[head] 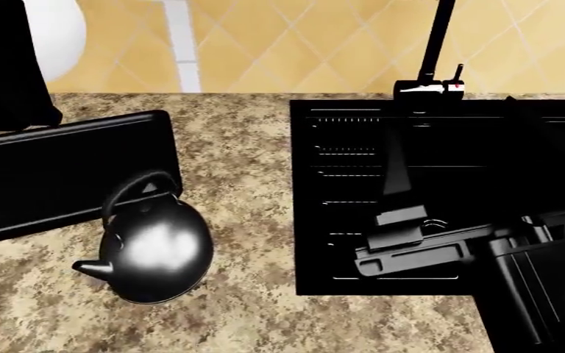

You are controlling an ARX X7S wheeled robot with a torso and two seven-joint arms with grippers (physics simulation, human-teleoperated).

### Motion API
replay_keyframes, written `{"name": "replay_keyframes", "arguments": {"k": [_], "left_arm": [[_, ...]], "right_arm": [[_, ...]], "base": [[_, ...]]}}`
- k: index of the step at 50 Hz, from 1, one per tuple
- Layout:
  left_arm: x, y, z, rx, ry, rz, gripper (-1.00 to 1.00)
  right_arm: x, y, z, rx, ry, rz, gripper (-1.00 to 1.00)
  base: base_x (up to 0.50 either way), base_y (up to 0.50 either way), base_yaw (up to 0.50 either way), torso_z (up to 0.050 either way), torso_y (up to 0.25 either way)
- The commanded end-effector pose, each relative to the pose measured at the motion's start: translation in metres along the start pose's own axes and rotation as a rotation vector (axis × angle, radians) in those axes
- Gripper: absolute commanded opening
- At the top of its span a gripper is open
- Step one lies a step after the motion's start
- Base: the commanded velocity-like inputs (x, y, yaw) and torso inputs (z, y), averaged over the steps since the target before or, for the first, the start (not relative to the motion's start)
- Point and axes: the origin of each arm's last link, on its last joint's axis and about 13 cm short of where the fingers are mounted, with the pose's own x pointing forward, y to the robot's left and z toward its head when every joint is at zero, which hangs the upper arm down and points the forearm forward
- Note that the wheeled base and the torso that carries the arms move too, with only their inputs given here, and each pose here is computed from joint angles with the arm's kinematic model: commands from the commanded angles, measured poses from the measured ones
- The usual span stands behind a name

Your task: Pick the kettle from the counter and place it on the tray. Then pick the mug from the cabinet and place it on the tray. Then close the cabinet doors.

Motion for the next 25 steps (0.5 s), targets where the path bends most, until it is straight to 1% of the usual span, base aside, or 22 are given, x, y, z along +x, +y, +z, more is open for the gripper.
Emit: {"name": "replay_keyframes", "arguments": {"k": [1,15,17,19,25], "left_arm": [[-0.004,0.004,-0.009,-0.011,0.016,0.016,-1.0],[-0.004,0.006,-0.015,-0.02,0.034,0.026,-1.0],[-0.004,0.006,-0.014,-0.02,0.036,0.025,-1.0],[-0.004,0.006,-0.015,-0.021,0.036,0.026,-1.0],[-0.002,0.006,-0.013,-0.017,0.031,0.026,-1.0]], "right_arm": [[-0.002,0.002,-0.004,0.002,0.007,0.001,1.0],[-0.001,0.002,-0.005,0.006,0.012,0.001,1.0],[-0.001,0.001,-0.004,0.018,0.016,-0.004,1.0],[0.001,-0.001,-0.001,0.035,0.013,-0.009,1.0],[0.008,-0.009,0.018,-0.004,-0.012,-0.021,1.0]], "base": [[0.0,0.5,0.0,0.0,0.0],[0.0,0.5,0.0,0.0,0.001],[0.0,0.5,0.0,0.0,0.0],[0.0,0.0,0.0,0.0,0.0],[0.0,0.0,0.0,0.0,0.002]]}}
